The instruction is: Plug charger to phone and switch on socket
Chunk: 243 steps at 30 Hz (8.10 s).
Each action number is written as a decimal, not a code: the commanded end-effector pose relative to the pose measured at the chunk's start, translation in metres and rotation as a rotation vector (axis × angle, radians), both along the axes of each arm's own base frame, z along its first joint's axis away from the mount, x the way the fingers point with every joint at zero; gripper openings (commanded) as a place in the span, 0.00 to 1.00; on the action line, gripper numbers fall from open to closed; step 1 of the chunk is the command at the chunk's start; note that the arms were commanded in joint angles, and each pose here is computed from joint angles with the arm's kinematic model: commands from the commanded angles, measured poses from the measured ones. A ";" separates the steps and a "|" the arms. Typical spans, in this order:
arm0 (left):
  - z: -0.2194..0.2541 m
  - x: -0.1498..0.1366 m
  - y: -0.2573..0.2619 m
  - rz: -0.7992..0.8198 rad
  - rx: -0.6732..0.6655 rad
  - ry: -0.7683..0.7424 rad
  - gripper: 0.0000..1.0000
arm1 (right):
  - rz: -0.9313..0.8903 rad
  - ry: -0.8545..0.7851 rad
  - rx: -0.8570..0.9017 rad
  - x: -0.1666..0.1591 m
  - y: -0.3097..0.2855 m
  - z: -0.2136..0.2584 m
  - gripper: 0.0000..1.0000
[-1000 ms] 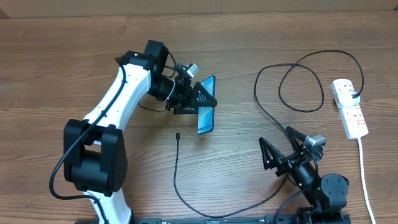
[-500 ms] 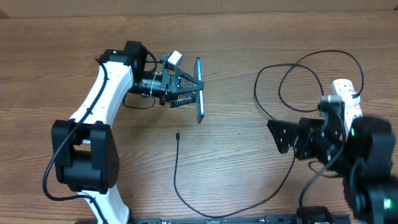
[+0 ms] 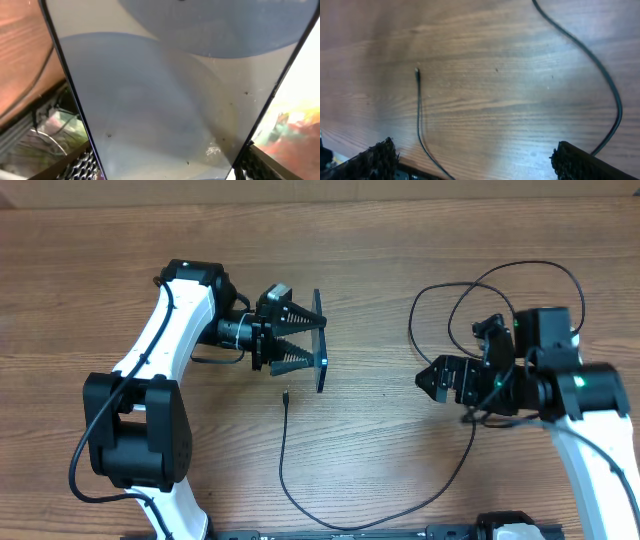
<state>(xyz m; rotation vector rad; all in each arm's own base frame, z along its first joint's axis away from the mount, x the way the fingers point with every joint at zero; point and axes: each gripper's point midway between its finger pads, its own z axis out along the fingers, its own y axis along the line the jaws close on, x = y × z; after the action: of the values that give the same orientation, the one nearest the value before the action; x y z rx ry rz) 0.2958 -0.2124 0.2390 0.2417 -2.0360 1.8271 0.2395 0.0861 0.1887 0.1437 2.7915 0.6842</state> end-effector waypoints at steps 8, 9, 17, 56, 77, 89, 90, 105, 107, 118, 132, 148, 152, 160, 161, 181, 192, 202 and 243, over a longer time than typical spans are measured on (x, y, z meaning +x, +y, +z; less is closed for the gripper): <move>0.024 0.003 -0.001 0.051 -0.053 0.189 0.50 | 0.009 0.212 -0.012 0.008 0.001 -0.042 1.00; 0.025 0.003 -0.001 0.052 -0.049 0.214 0.49 | 0.009 0.225 -0.013 0.008 0.001 -0.045 1.00; 0.025 0.003 0.000 0.059 -0.027 0.356 0.45 | 0.009 0.275 -0.016 0.009 0.001 -0.057 1.00; 0.024 0.003 0.000 0.067 0.022 0.667 0.04 | 0.000 0.274 -0.059 0.010 -0.006 -0.060 1.00; -0.064 0.003 0.021 -0.008 0.458 0.173 0.04 | 0.020 0.234 0.042 0.019 0.010 -0.052 1.00; -0.105 0.043 0.043 0.037 0.685 -0.107 0.04 | 0.037 0.161 0.093 0.034 0.019 -0.045 1.00; -0.104 0.046 0.041 0.032 0.671 -0.150 0.04 | 0.041 0.162 0.101 0.034 0.021 -0.044 1.00; -0.036 0.047 0.004 -0.021 0.154 -0.491 0.04 | 0.097 0.188 0.105 0.022 0.036 -0.045 1.00; -0.031 0.049 0.006 -0.003 0.123 -0.490 0.04 | 0.124 0.194 0.112 0.018 0.045 -0.046 1.00; -0.022 0.078 0.060 0.167 0.109 -0.436 0.04 | 0.190 0.195 0.051 0.004 0.114 -0.062 1.00; -0.023 0.087 0.125 0.322 0.147 -0.384 0.04 | 0.334 0.061 -0.029 0.001 0.233 -0.130 1.00; -0.036 0.084 0.129 0.299 0.226 -0.392 0.04 | 0.219 -0.130 -0.175 0.028 0.248 -0.158 0.58; -0.036 0.084 0.129 0.299 0.227 -0.392 0.04 | 0.238 -0.124 -0.184 0.025 0.256 -0.175 0.58; -0.037 0.084 0.129 0.298 0.230 -0.391 0.04 | 0.235 -0.132 -0.205 0.033 0.262 -0.197 0.50; -0.037 0.084 0.129 0.297 0.230 -0.391 0.04 | 0.233 -0.133 -0.210 0.033 0.262 -0.198 0.49; -0.041 0.081 0.129 0.289 0.252 -0.370 0.04 | 0.233 -0.137 -0.279 0.041 0.256 -0.194 0.04; -0.048 0.076 0.131 0.273 0.295 -0.343 0.04 | 0.178 -0.052 -0.518 0.047 0.209 -0.153 0.04; -0.049 0.076 0.132 0.271 0.302 -0.345 0.04 | -0.082 0.193 -0.614 0.080 0.087 -0.167 0.04; -0.053 0.076 0.133 0.262 0.328 -0.348 0.04 | -0.131 0.538 -0.409 0.020 0.042 -0.224 0.17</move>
<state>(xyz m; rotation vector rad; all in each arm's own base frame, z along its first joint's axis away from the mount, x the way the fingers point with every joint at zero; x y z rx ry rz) 0.3721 -0.0779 0.1708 0.3603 -2.6393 1.7118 0.2993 0.1345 -0.0033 0.4740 3.1374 0.0344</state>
